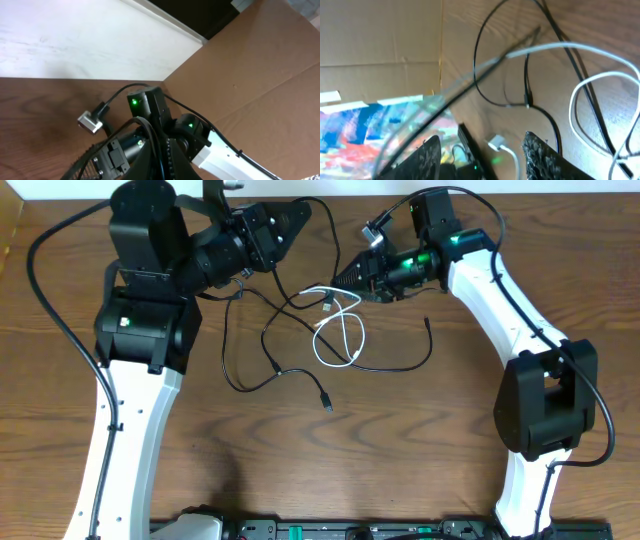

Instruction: Untangle cables

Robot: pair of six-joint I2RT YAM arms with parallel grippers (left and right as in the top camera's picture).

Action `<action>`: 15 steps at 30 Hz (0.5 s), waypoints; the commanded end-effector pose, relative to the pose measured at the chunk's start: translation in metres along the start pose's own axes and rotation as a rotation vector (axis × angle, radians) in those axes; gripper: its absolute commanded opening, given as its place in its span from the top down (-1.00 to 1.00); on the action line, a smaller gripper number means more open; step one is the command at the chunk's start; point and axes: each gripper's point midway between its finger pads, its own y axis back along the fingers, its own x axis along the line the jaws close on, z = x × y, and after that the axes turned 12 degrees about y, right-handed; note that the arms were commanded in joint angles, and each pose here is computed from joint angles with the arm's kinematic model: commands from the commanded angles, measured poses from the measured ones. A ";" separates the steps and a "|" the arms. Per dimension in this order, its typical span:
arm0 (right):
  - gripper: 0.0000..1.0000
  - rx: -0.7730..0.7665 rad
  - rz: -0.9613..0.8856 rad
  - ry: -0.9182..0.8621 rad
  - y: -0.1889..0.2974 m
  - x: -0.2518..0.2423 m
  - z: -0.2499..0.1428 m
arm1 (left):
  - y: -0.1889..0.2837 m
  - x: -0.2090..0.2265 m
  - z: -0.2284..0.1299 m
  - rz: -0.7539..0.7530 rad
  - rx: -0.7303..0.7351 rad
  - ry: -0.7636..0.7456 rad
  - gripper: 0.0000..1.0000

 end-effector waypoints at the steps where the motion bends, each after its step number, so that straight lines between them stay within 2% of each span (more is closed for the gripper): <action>1: 0.02 0.008 0.025 0.070 0.002 0.005 -0.003 | 0.002 -0.003 0.000 -0.012 0.009 -0.008 0.85; 5: -0.02 -0.032 0.026 0.207 0.012 0.001 0.008 | 0.002 0.003 -0.006 0.010 0.030 0.000 0.85; 9: -0.04 -0.067 0.136 0.396 0.028 0.014 0.011 | 0.003 0.011 -0.015 0.040 0.060 0.010 0.85; 15: -0.04 -0.083 0.202 0.529 0.036 0.022 0.006 | 0.003 0.013 -0.015 0.046 0.061 0.015 0.85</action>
